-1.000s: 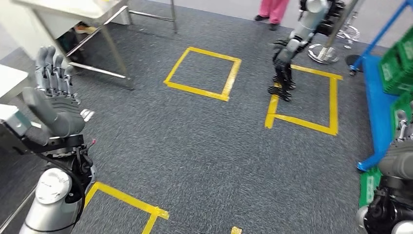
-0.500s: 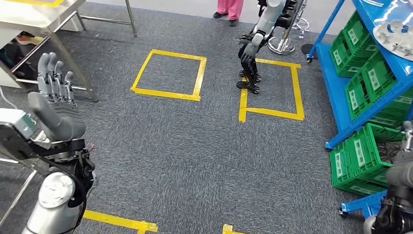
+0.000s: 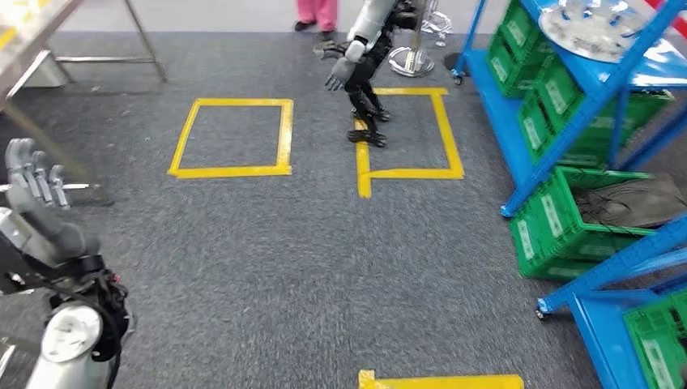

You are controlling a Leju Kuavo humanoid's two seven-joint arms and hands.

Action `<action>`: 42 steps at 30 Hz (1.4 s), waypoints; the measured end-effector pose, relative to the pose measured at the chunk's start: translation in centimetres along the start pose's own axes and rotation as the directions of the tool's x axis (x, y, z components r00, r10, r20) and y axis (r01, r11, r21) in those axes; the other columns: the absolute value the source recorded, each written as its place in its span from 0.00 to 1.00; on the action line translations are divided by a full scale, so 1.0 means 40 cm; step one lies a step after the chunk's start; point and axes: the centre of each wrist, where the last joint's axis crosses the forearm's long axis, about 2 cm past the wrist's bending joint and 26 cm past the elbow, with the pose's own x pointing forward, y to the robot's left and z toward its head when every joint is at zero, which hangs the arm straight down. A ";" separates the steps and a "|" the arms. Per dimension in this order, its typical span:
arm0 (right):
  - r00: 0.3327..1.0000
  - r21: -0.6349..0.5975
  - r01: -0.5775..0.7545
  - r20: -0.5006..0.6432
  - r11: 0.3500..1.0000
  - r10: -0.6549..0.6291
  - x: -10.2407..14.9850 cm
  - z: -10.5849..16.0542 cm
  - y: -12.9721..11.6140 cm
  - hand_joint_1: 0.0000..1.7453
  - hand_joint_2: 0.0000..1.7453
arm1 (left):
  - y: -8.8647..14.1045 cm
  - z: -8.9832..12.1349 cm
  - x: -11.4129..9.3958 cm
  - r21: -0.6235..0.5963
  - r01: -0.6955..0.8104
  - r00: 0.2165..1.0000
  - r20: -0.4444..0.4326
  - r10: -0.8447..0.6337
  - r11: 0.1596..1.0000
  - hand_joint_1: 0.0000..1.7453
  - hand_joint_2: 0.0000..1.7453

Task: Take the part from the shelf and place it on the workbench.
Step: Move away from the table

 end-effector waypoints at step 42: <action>-0.094 -0.162 -0.403 -0.972 0.901 -0.217 -0.632 0.588 -0.144 0.00 0.00 | 0.186 0.734 -0.430 -0.289 0.048 -0.139 -0.950 -0.280 0.956 0.00 0.00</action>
